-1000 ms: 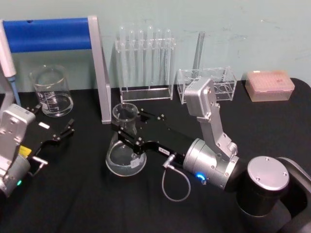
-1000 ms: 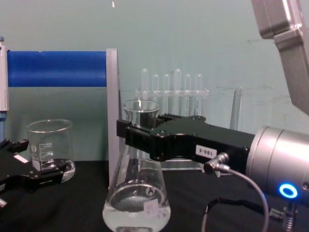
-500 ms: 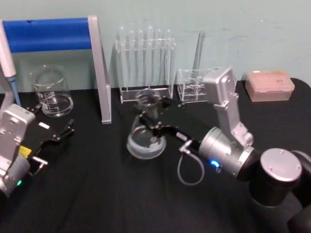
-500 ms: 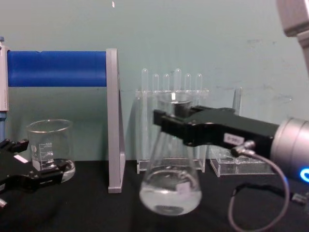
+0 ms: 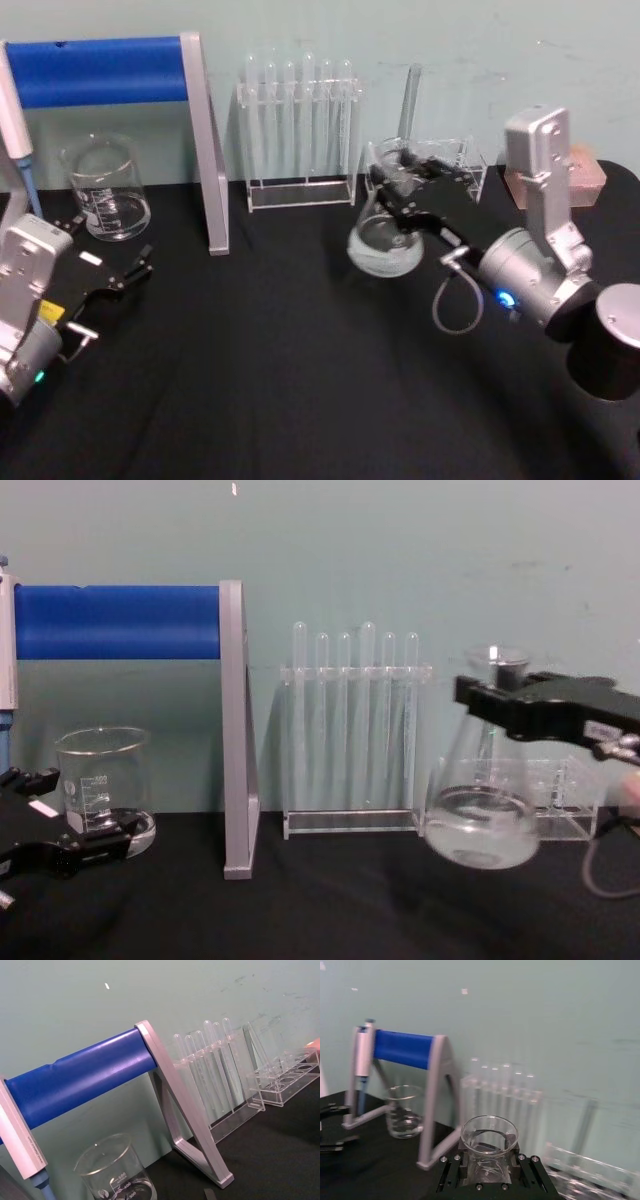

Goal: Grasp the erlenmeyer flask with one hand, shake it three times, then place it back.

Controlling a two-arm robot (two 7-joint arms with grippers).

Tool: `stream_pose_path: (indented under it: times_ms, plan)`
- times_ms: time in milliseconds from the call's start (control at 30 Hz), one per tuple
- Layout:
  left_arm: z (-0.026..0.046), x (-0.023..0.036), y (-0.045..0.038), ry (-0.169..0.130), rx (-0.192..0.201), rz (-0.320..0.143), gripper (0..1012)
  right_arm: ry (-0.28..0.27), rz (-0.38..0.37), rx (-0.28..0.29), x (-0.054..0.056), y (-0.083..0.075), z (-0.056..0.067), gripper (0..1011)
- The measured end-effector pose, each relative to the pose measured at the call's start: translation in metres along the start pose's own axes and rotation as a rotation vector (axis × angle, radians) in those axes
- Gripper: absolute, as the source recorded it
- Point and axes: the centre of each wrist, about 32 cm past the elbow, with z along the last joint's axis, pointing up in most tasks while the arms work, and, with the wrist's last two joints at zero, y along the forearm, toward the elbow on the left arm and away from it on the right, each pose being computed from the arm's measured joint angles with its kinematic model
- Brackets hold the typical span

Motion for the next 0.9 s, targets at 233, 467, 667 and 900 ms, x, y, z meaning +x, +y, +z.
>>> stream_pose_path:
  times_ms: [233,467,667,900]
  plan:
    - [0.0,0.0,0.0,0.0,0.0,0.0,1001,-0.01,-0.093,-0.002,0.019,-0.008,0.0,449]
    - [0.0,0.0,0.0,0.0,0.0,0.0,1001,-0.014,-0.155,-0.005,0.031,-0.014,-0.002,449]
    - [0.0,0.0,0.0,0.0,0.0,0.0,1001,-0.013,-0.172,-0.005,0.034,-0.016,-0.003,449]
    - [0.0,0.0,0.0,0.0,0.0,0.0,1001,-0.007,-0.149,-0.008,0.029,-0.015,-0.004,449]
